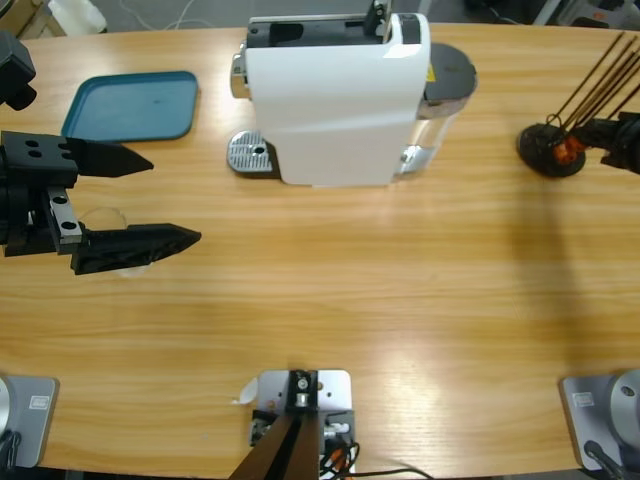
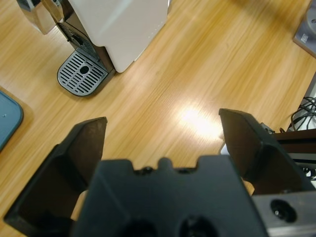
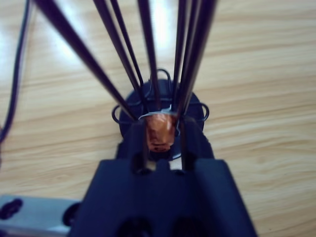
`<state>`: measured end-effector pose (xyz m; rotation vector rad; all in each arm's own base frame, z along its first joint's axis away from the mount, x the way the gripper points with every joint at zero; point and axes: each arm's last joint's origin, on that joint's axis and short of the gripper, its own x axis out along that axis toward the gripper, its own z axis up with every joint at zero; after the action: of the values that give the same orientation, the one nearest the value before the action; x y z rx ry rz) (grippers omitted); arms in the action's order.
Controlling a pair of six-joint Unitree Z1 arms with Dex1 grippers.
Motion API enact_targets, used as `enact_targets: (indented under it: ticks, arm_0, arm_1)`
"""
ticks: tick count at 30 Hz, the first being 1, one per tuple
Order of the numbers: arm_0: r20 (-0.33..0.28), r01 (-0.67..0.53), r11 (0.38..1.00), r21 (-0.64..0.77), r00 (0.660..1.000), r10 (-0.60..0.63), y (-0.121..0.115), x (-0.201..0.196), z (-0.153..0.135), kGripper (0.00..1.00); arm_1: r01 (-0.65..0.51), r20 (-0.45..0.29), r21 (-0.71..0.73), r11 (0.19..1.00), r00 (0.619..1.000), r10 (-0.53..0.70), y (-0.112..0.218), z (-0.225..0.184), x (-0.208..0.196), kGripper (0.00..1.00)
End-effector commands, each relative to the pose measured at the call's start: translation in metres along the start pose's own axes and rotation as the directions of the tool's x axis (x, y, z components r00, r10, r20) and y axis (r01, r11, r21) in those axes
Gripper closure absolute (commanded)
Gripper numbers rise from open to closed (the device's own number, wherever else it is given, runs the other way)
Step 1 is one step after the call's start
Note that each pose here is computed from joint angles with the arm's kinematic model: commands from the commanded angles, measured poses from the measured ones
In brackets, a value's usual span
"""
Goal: Pour coffee
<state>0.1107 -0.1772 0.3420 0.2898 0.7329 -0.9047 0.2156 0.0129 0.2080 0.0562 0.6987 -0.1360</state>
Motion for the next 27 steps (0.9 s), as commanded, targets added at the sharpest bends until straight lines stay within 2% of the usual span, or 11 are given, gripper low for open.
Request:
enact_targets:
  ticks: [1,4,5,6,7,14,21,23,24,25,27]
  arm_0:
    - [-0.048,-0.019,1.000,-0.007,0.999,0.018,0.002,0.006,-0.013,0.018]
    - [-0.044,-0.018,1.000,-0.007,0.999,0.018,0.002,0.005,-0.014,0.018]
    - [-0.044,-0.018,1.000,-0.007,0.999,0.018,0.002,0.004,-0.014,0.018]
    - [-0.045,-0.018,1.000,-0.007,0.999,0.018,0.002,0.005,-0.014,0.018]
    - [-0.047,-0.019,1.000,-0.007,0.999,0.018,0.002,0.005,-0.014,0.018]
    - [-0.047,-0.019,1.000,-0.007,0.999,0.018,0.001,0.010,-0.011,0.018]
    - [-0.042,-0.018,1.000,-0.010,0.999,0.018,0.001,0.009,-0.012,0.018]
    - [-0.041,-0.018,1.000,-0.012,0.999,0.018,0.002,0.008,-0.012,0.018]
    - [-0.041,-0.018,1.000,-0.012,0.999,0.018,0.002,0.008,-0.012,0.018]
    - [-0.042,-0.018,1.000,-0.012,0.999,0.018,0.002,0.007,-0.013,0.018]
    - [-0.042,-0.018,1.000,-0.012,0.999,0.018,0.002,0.007,-0.014,0.018]
  arm_1:
    - [-0.010,0.050,-0.002,1.000,0.999,0.010,-0.001,0.011,-0.016,1.000]
    - [-0.012,0.055,0.006,1.000,0.998,0.011,-0.001,0.011,-0.017,0.989]
    - [-0.012,0.057,0.010,1.000,0.998,0.011,-0.002,0.012,-0.019,0.786]
    - [-0.013,0.061,0.013,1.000,0.998,0.012,-0.002,0.012,-0.022,0.494]
    - [-0.012,0.057,0.016,1.000,0.998,0.011,-0.003,0.010,-0.024,0.358]
    - [-0.012,0.007,0.023,1.000,1.000,0.012,-0.004,-0.007,-0.034,0.348]
    - [-0.004,-0.077,0.030,1.000,0.997,0.006,-0.001,-0.014,-0.014,0.367]
    - [-0.005,-0.077,0.031,1.000,0.997,0.007,0.000,-0.013,-0.009,0.369]
    - [-0.007,-0.080,0.030,1.000,0.997,0.010,0.001,-0.012,-0.007,0.386]
    - [-0.008,-0.083,0.031,0.999,0.997,0.011,0.001,-0.012,-0.005,0.477]
    - [-0.002,-0.087,0.036,0.999,0.996,0.006,0.000,-0.012,-0.002,0.501]
